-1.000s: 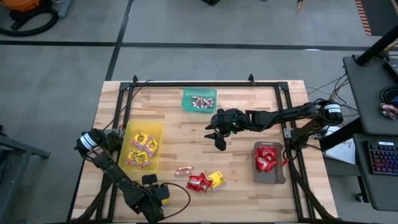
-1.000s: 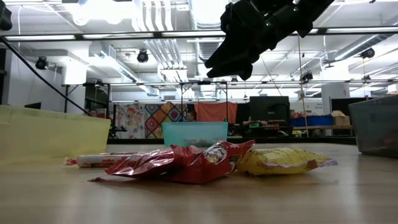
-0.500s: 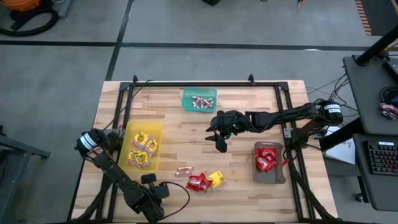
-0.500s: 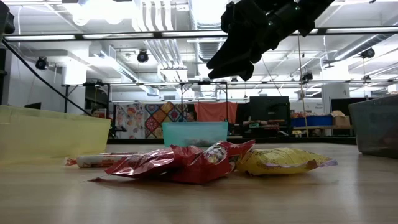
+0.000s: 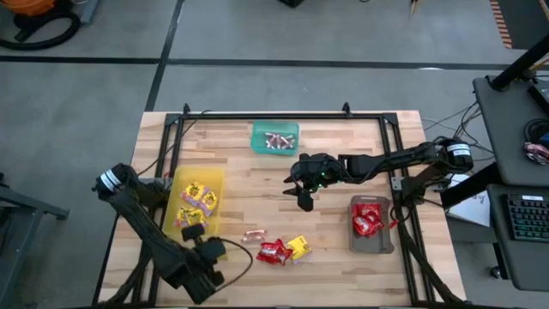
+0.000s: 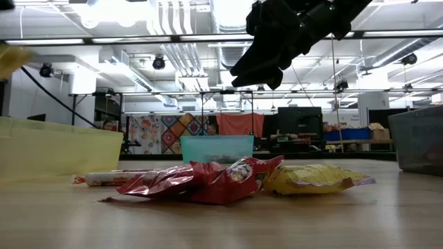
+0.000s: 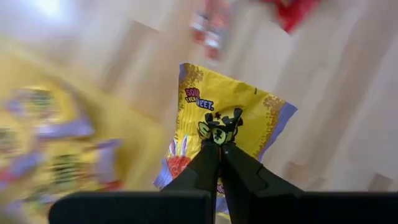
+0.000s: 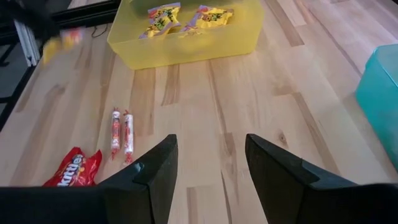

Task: Sort candy
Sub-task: Put the yellow candy into the yellow bin, then put the white candy into the green bin

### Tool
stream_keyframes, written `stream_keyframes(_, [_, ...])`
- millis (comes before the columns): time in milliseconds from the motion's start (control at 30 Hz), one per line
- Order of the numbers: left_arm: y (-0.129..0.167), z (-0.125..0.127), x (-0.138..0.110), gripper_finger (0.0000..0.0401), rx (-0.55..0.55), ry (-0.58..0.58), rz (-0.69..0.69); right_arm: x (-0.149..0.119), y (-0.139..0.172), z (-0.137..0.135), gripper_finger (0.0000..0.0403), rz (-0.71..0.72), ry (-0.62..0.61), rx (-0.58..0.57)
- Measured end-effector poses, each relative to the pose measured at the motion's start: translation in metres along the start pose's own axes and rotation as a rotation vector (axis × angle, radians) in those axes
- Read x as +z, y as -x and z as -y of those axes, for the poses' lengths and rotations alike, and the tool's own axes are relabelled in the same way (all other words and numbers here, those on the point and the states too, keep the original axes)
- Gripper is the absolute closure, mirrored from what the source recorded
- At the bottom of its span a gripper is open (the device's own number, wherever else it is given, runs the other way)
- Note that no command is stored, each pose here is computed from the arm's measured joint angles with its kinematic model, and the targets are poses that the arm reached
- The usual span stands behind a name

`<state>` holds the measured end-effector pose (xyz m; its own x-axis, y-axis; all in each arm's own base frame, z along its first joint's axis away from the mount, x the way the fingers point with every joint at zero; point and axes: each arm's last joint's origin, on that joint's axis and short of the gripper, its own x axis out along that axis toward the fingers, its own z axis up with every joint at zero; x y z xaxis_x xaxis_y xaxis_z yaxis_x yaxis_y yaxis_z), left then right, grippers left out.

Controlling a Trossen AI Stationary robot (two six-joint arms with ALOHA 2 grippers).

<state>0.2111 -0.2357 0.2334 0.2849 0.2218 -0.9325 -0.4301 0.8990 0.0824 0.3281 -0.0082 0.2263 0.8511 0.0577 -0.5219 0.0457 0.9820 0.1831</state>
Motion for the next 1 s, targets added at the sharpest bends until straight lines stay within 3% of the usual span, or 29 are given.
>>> stream_keyframes(133, [0.028,-0.03,0.008,0.0401,0.094,0.104,0.071,0.0,0.0,-0.001,0.0223,0.0,0.001,0.001])
stream_keyframes(300, [0.036,-0.079,0.014,0.0401,0.216,0.358,0.073,0.0,0.0,-0.001,0.0223,0.002,-0.002,0.0])
stream_keyframes(633, [-0.015,-0.171,0.012,0.04,0.42,0.585,0.09,0.0,0.0,-0.002,0.0223,0.003,-0.045,0.004])
stream_keyframes(767, [-0.03,-0.19,0.005,0.0382,0.469,0.633,0.047,-0.001,0.0,-0.003,0.0223,-0.004,-0.067,0.007])
stream_keyframes(1000, [-0.037,-0.2,-0.005,0.032,0.472,0.672,0.03,-0.001,0.0,-0.003,0.0223,-0.004,-0.068,0.007])
